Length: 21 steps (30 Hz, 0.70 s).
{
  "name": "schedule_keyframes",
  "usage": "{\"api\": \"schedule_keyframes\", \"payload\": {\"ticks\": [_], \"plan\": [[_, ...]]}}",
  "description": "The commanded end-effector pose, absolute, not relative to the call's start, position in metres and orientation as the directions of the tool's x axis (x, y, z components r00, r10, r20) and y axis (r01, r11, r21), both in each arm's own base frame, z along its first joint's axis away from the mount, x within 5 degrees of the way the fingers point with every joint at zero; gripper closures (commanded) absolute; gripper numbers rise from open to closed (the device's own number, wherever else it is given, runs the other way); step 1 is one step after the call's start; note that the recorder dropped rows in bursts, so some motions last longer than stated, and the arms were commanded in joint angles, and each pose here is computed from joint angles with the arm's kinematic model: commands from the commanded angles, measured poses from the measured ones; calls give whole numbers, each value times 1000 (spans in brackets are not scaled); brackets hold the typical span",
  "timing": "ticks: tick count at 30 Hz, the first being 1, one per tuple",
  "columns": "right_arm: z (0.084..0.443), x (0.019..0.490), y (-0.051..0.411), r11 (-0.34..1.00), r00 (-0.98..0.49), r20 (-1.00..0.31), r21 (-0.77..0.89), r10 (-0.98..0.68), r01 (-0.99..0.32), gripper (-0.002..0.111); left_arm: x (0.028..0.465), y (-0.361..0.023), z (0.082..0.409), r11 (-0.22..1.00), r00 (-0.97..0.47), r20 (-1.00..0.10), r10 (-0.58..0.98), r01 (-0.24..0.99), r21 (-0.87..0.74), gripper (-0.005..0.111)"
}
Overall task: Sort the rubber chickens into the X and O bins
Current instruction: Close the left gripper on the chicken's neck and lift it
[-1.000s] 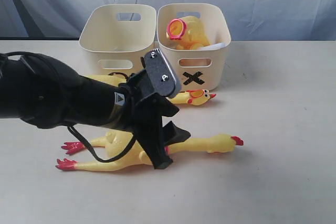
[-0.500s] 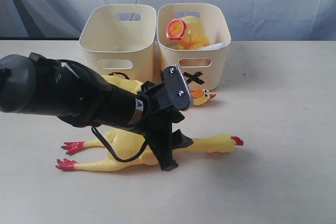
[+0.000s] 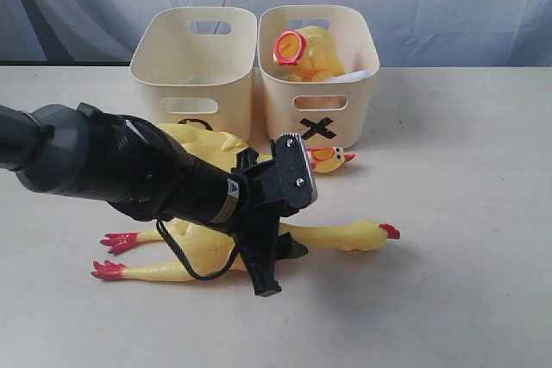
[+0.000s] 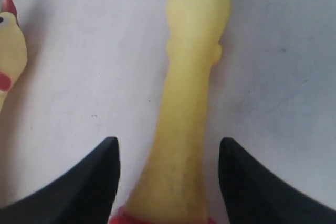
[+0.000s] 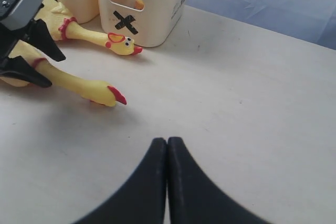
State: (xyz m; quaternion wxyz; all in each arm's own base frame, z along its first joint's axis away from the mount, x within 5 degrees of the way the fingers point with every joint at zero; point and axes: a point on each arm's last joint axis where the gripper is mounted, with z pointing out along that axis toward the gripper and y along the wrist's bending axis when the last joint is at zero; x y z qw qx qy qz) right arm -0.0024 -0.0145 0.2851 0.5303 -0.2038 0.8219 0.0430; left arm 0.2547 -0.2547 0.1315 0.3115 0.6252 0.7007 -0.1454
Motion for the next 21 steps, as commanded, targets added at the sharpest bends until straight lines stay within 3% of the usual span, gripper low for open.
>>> {"api": "schedule_keyframes", "payload": {"ticks": [1, 17, 21], "plan": [[284, -2, -14, 913, -352, -890, -146, -289, -381, 108, 255, -257, 125, 154, -2, -600, 800, 967, 202, 52], [284, -2, -14, 913, -353, -891, -144, -287, -381, 108, 257, -255, 105, 148, -12, -555, 832, 968, 201, 53], [284, -2, -14, 910, -350, -891, -144, -291, -390, 108, 257, -254, 103, 150, -14, -551, 835, 968, 201, 64]]}}
